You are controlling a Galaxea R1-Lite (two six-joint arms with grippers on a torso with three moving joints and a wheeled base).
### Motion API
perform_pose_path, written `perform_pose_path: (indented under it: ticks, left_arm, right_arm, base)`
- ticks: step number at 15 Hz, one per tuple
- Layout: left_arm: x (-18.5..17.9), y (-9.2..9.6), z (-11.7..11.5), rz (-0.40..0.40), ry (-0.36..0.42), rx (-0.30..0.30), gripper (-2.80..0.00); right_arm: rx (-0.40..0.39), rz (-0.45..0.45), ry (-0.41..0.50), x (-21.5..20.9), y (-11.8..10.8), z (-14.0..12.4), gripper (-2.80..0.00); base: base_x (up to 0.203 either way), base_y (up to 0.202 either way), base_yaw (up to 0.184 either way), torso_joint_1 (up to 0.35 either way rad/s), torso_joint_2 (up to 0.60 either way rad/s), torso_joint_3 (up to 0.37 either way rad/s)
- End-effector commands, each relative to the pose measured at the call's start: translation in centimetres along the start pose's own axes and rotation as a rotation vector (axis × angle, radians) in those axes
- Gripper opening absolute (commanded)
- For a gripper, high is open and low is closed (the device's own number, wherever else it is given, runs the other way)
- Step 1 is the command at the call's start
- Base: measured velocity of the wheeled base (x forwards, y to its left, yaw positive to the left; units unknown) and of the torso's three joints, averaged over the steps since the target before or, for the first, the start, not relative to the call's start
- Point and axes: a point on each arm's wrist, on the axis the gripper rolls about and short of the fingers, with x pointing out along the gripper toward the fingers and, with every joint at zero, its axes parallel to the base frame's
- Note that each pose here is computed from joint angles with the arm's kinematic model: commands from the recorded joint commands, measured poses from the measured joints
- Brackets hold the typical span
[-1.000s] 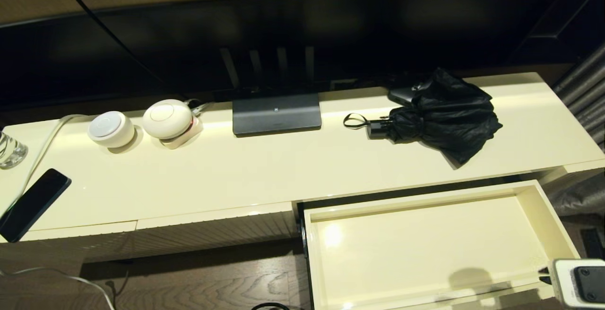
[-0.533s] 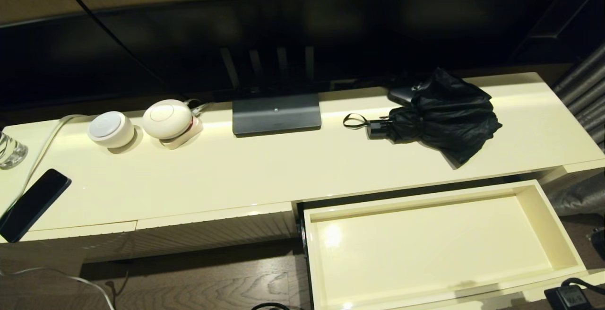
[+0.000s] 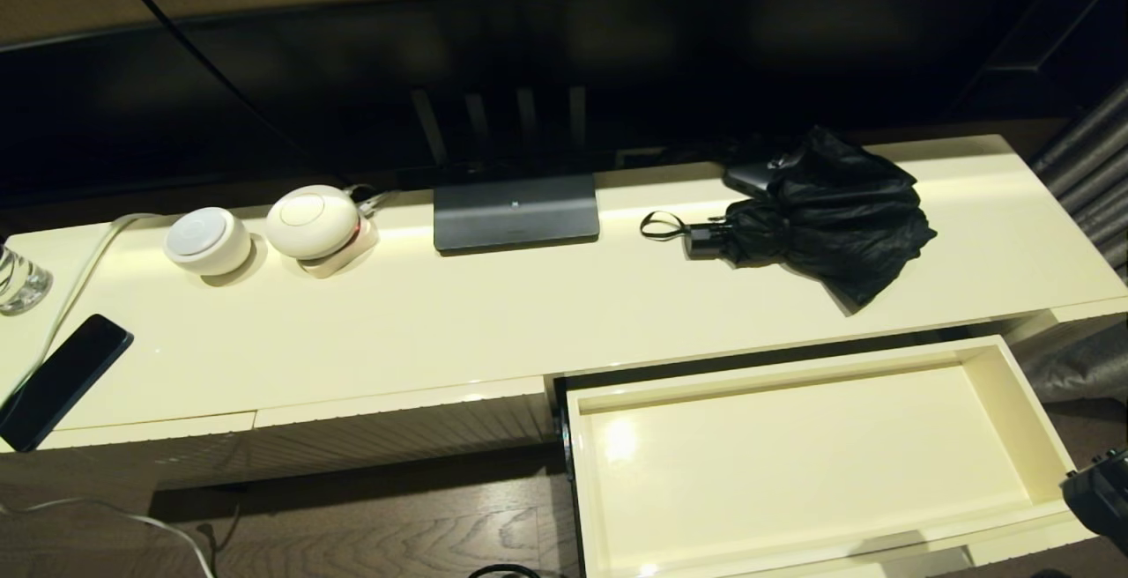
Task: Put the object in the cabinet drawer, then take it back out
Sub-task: Close the drawer
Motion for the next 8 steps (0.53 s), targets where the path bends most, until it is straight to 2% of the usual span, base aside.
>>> perform_pose_path:
  ticks: [1, 8]
  left_arm:
    - [0.0, 0.0, -0.1, 0.001, 0.005, 0.0, -2.8]
    - [0.0, 0.0, -0.1, 0.001, 0.004, 0.0, -2.8]
  right_arm:
    - [0.004, 0.053, 0.004, 0.8, 0.6, -0.3, -2.8]
    - [0.027, 0.143, 0.006, 2.0, 1.6, -0.9, -2.8]
  base:
    - [0.0, 0.0, 0.0, 0.0, 0.0, 0.0]
    - [0.0, 0.0, 0.0, 0.0, 0.0, 0.0]
